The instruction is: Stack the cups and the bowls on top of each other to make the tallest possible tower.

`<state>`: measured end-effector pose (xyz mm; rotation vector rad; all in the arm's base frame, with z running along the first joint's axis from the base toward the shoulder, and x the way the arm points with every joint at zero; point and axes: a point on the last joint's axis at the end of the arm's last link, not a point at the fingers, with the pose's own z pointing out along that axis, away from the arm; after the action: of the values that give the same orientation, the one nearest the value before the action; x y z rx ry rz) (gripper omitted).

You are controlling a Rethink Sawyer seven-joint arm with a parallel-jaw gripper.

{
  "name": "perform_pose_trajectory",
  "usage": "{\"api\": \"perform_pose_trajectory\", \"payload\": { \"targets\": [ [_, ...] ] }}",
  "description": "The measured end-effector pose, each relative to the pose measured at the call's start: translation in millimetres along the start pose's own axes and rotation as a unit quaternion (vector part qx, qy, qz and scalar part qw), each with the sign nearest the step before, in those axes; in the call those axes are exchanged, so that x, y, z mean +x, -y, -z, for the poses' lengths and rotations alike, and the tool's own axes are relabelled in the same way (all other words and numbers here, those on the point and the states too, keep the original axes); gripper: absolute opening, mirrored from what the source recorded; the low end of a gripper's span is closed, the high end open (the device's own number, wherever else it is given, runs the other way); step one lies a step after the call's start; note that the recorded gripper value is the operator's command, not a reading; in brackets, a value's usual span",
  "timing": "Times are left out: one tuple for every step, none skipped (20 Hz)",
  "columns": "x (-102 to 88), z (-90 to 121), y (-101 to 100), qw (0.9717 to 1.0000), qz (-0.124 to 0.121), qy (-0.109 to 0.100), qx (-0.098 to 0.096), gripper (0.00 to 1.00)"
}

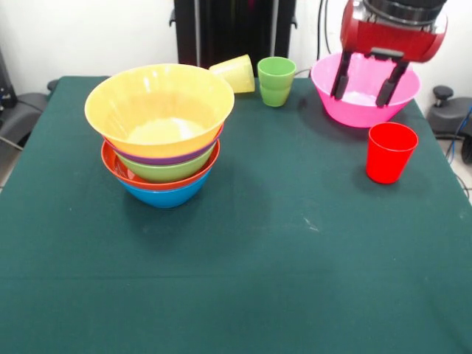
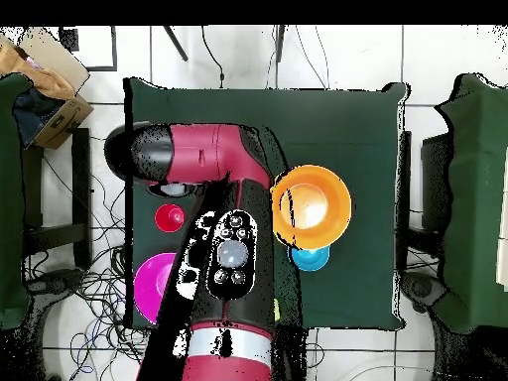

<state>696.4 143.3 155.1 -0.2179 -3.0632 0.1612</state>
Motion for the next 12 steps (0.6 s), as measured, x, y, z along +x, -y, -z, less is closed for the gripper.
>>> {"api": "perform_pose_trajectory", "payload": {
  "targets": [
    [-0.5,-2,0,1.0,0.0,0.002,0.0,1.0],
    [-1.6,-5,0,1.0,0.0,0.005,0.0,1.0],
    [-2.2,-9,-1,1.0,0.001,0.008,0.0,1.0],
    [-2.6,-14,-2,1.0,0.001,0.009,0.0,1.0],
    [-2.7,-16,-2,1.0,0.001,0.01,0.0,1.0],
    [-2.6,-21,-2,1.0,0.002,0.009,0.0,1.0],
    [-2.2,-24,-2,1.0,0.002,0.008,0.001,1.0],
    [-1.2,-29,-3,1.0,0.002,0.005,0.001,1.0],
    [-0.5,-32,-3,1.0,0.003,0.003,0.002,1.0],
    [0.5,-35,-4,1.0,0.003,0.0,0.002,1.0],
    [1.1,-37,-4,1.0,0.004,-0.001,0.003,1.0],
    [2.3,-42,-4,1.0,0.004,-0.004,0.003,1.0]
  ]
}}
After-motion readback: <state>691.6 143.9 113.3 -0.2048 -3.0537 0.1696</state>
